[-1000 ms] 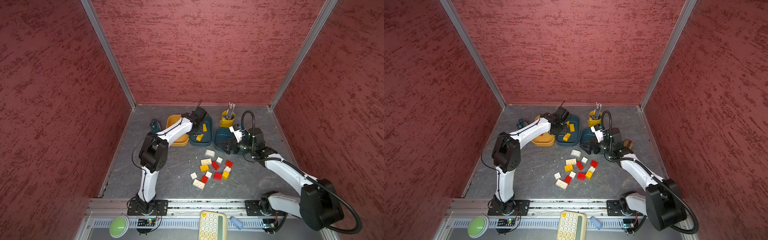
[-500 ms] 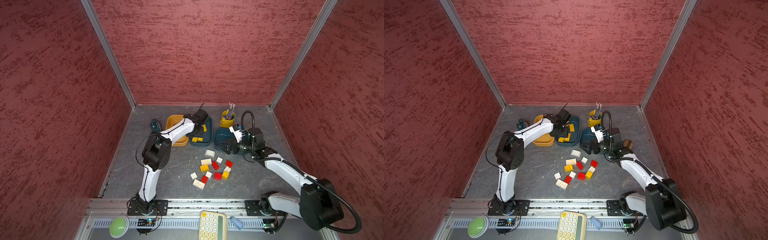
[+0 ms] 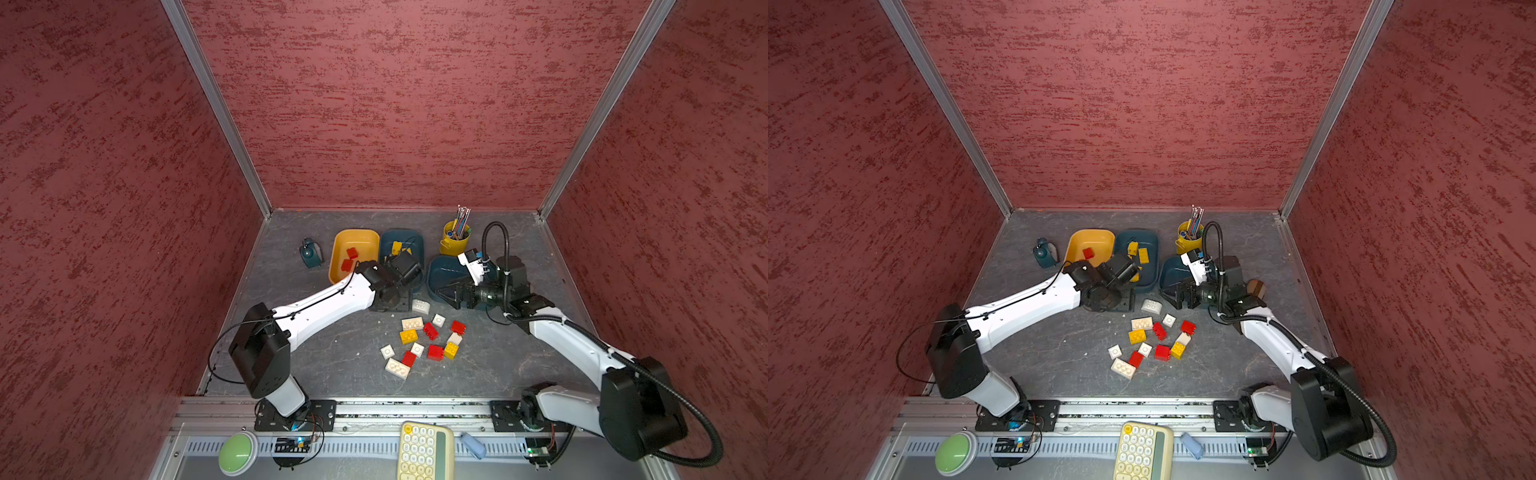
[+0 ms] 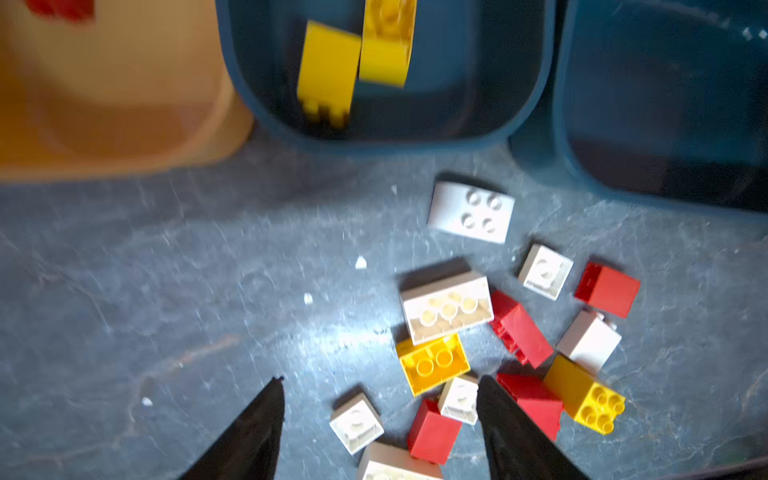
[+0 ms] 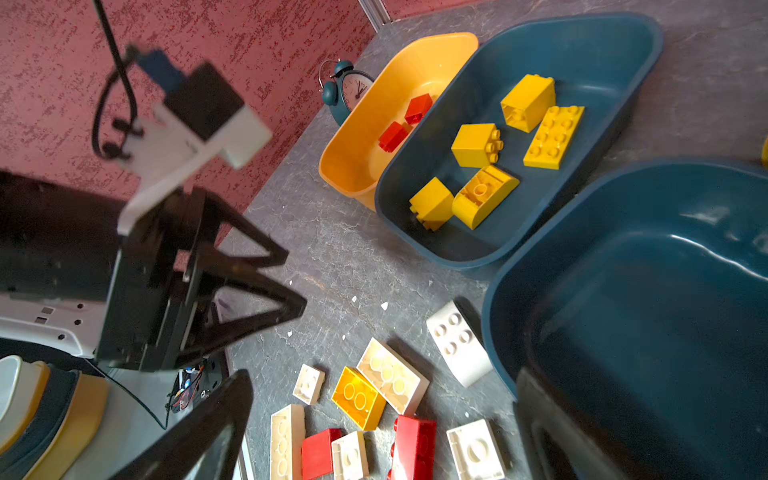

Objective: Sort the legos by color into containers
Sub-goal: 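Lower the left gripper to a small white brick and grasp it, then drop the white brick into the farther teal tub while the right arm draws back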

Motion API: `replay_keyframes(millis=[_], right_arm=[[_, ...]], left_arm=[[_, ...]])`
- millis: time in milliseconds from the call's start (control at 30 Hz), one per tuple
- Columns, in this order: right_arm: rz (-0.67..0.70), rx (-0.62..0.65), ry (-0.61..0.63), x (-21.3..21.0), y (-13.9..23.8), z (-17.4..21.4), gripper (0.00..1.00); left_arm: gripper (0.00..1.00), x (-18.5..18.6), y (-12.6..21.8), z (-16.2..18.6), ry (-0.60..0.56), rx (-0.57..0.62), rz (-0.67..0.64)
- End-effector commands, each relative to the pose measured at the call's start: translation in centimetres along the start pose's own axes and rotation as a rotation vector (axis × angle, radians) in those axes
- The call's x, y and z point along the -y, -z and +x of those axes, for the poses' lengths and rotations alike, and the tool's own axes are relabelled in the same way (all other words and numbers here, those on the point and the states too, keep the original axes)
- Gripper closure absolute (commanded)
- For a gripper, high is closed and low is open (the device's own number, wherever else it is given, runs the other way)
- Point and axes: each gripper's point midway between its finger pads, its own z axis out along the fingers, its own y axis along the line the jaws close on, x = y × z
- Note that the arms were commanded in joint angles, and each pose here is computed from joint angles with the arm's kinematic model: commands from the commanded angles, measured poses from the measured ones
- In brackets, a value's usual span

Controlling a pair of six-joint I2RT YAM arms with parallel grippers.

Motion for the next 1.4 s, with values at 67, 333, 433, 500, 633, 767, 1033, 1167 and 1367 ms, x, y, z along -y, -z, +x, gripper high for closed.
replay_keyframes(millis=[67, 333, 433, 500, 633, 767, 1033, 1167, 1367], right_arm=[[-0.024, 0.002, -0.001, -0.1, -0.1, 0.3, 0.01], [0.024, -0.014, -0.024, 0.8, 0.1, 1.4, 0.01], [0.044, -0.017, -0.04, 1.1, 0.1, 1.7, 0.01], [0.079, -0.016, -0.051, 1.8, 0.3, 1.9, 0.01], [0.105, -0.013, -0.056, 2.2, 0.5, 2.1, 0.01], [0.11, -0.009, -0.05, 2.1, 0.8, 2.0, 0.01], [0.123, 0.0, -0.041, 2.0, 1.5, 1.9, 0.01], [0.139, 0.015, -0.045, 2.3, 1.9, 1.6, 0.01], [0.178, 0.081, -0.054, 3.2, 3.5, -0.3, 0.01]], left_arm=[[0.26, -1.0, -1.4, 5.6, 0.156, -0.094, -0.044], [0.27, -1.2, -4.6, 9.0, 0.292, -0.141, -0.055], [0.29, -1.4, -5.9, 9.7, 0.315, -0.158, -0.077], [0.3, -1.5, -6.4, 9.6, 0.328, -0.154, -0.09], [0.33, -1.1, -7.4, 9.7, 0.34, -0.163, -0.102], [0.41, -1.5, -8.2, 10.5, 0.357, -0.179, -0.137], [0.62, -1.6, -8.1, 11.0, 0.334, -0.188, -0.166], [0.69, -1.4, -6.6, 9.5, 0.292, -0.147, -0.166], [0.7, 0.3, -3.8, 4.5, 0.182, -0.068, -0.099]])
